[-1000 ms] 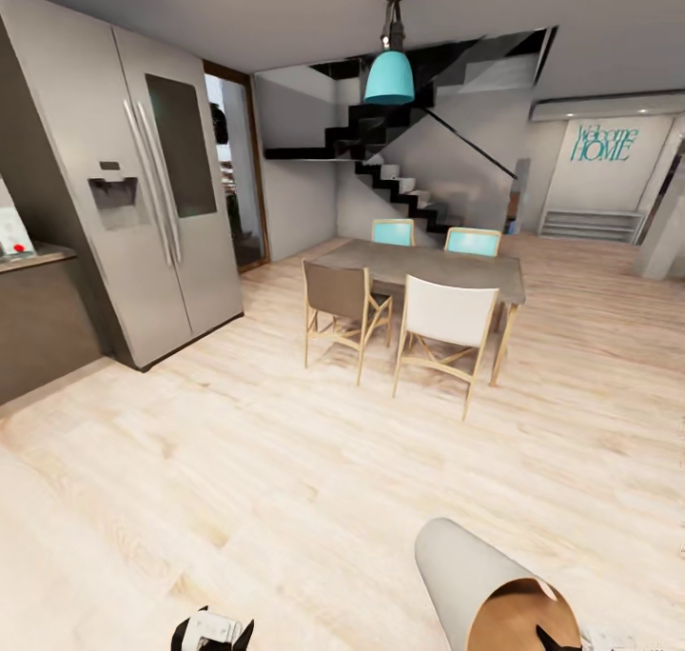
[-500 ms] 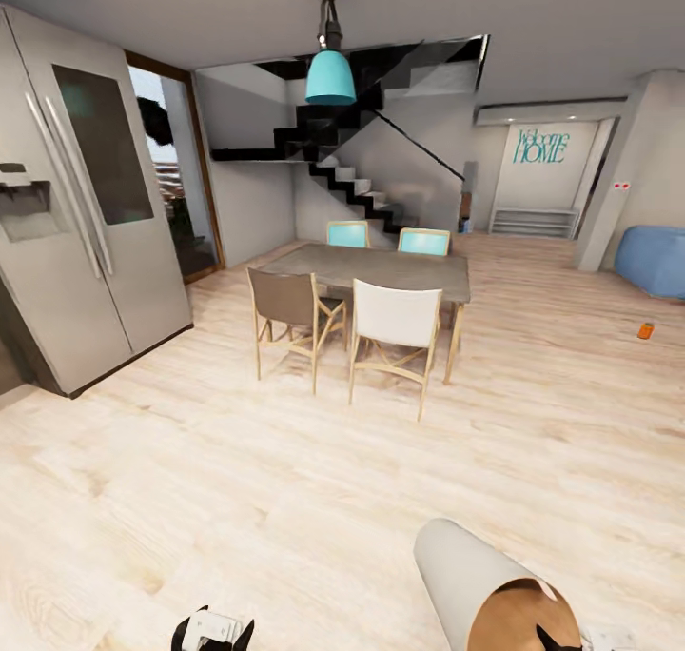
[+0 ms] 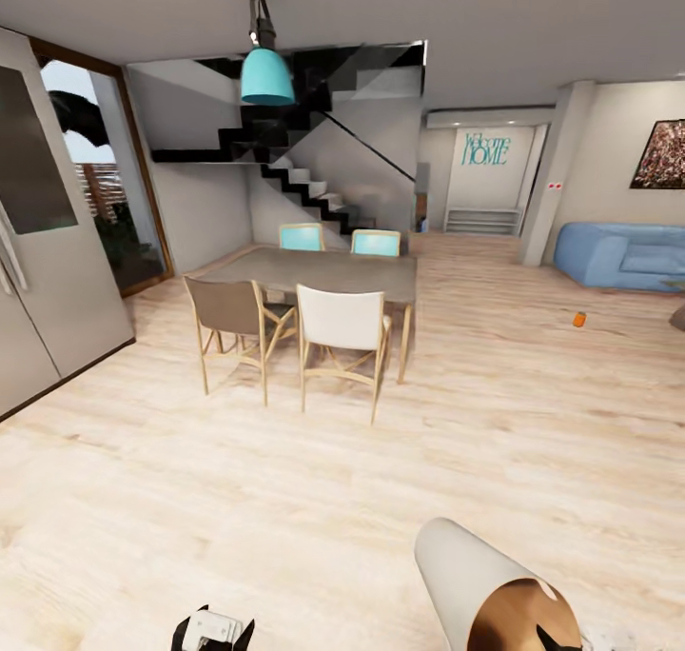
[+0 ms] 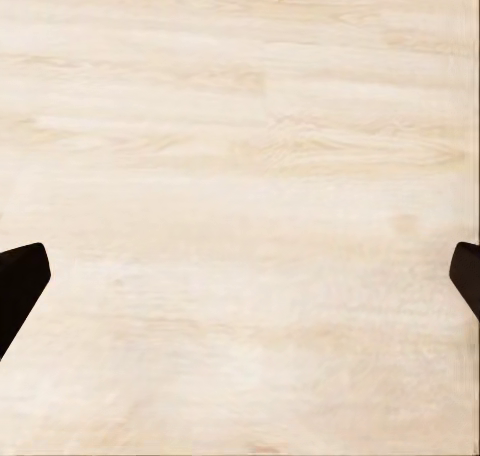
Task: Put the three can of soda from the living room inside the tash can in the kitchen.
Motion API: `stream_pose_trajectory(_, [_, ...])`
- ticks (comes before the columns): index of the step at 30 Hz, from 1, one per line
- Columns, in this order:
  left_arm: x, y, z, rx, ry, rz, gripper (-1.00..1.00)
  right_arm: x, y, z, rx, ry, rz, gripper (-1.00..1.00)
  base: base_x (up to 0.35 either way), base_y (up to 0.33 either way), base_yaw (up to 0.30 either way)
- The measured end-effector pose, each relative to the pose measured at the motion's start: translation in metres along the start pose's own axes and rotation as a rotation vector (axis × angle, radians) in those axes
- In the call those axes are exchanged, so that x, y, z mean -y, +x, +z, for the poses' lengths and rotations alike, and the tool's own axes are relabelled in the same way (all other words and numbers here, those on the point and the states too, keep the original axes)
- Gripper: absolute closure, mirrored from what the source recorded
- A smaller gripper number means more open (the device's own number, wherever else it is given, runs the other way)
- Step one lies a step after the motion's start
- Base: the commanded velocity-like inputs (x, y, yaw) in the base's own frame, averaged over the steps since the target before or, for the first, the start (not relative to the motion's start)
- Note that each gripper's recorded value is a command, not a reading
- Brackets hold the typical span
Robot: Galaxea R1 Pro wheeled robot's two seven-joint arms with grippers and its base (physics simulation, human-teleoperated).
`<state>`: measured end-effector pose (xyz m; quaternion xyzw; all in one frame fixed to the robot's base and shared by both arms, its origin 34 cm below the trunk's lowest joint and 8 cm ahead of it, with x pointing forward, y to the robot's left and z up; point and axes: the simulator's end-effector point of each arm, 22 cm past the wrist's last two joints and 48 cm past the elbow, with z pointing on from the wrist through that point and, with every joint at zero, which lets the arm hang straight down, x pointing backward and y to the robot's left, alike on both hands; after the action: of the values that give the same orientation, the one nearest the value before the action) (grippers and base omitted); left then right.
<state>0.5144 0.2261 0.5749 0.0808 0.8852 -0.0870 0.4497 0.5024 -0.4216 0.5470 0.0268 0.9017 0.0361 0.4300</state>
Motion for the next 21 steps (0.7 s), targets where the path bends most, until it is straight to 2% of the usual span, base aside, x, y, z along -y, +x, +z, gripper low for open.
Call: stream_pose_trajectory(21, [-0.0002, -0.0021, -0.0007, 0.005, -0.001, 0.001, -1.0, 0.0003, -0.0031, -0.0001, 0.008, 0.005, 0.0, 1.0, 0.107, -0.274, -0.245])
